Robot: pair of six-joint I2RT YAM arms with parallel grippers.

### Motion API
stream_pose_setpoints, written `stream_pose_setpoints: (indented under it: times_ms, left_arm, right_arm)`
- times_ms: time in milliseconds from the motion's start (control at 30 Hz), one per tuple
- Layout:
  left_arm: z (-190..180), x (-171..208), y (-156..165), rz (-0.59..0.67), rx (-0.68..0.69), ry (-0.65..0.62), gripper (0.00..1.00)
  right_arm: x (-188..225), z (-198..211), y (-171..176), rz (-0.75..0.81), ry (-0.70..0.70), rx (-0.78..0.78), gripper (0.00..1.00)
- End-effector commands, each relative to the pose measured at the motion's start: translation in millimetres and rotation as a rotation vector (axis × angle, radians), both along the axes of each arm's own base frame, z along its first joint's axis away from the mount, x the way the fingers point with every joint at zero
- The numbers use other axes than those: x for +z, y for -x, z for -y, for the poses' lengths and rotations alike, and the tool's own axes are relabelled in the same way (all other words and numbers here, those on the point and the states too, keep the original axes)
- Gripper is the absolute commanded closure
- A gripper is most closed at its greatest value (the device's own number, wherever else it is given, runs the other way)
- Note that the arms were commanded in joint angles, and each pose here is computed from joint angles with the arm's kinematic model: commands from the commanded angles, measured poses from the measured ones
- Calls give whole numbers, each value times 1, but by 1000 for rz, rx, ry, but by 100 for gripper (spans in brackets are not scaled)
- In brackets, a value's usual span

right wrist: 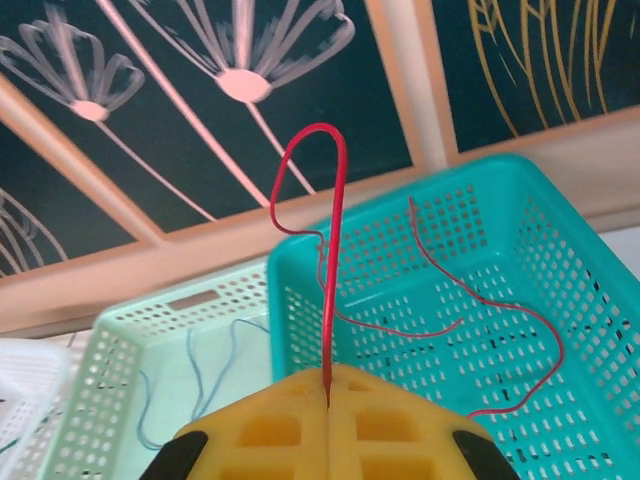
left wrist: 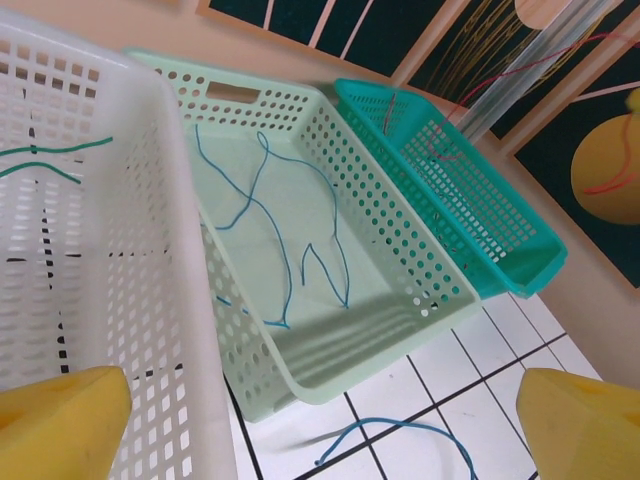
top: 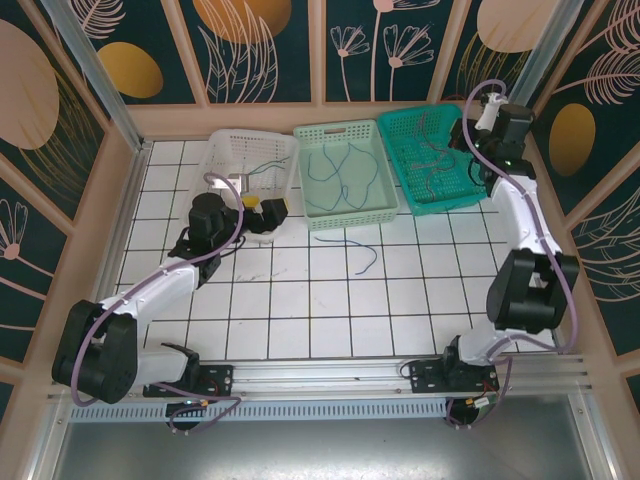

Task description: Untangle the cables

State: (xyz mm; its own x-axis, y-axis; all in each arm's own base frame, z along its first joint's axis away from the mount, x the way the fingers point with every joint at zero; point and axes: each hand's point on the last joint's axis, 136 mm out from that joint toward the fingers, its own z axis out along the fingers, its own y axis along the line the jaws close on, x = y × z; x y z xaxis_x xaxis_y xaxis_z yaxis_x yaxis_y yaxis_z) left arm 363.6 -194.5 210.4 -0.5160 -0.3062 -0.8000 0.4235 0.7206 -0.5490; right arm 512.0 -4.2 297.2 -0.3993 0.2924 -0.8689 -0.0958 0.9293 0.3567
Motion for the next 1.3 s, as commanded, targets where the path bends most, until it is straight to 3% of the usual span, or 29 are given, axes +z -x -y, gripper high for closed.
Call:
stream_pose_setpoints:
  times_ms: [0,67,100,233,467,600,700,900,1067,1267]
  left_arm:
    - [5,11,2,13,-6,85,1]
    - [4,7,2,-3,-1,93,1]
    - [3,5,3,-7,5,93,1]
    - [2,-1,5,-20,10,86,1]
    - [2,-7,3,-45,19,95,1]
    - [2,-11,2,-58,21,102,1]
    - [2,-13,0,-61,25,96,1]
    - [1,-13,-3,-52,38,104,1]
    - [7,-16,-5,-66,20,144,1]
    - [4,-14,-7,-53,50,137,1]
  right_arm:
    - [-11,10,-16,-9,-5,9,100]
    - [-37,20,-20,-84,2,-27,100]
    - [-53,27,-21,-126,9,-52,94]
    - [-95,43,-16,-253,40,-116,44]
    - [-46,5,0,-157,49,-43,23]
    - [-23,-38,24,-118,123,22,22]
    - [-32,-79,53,-167,141,111,23]
    - [-112,-110,116,-409,-11,155,35]
    - [-173,-132,163,-575,-25,154,37]
    - [-217,-159,198,-713,-63,198,40]
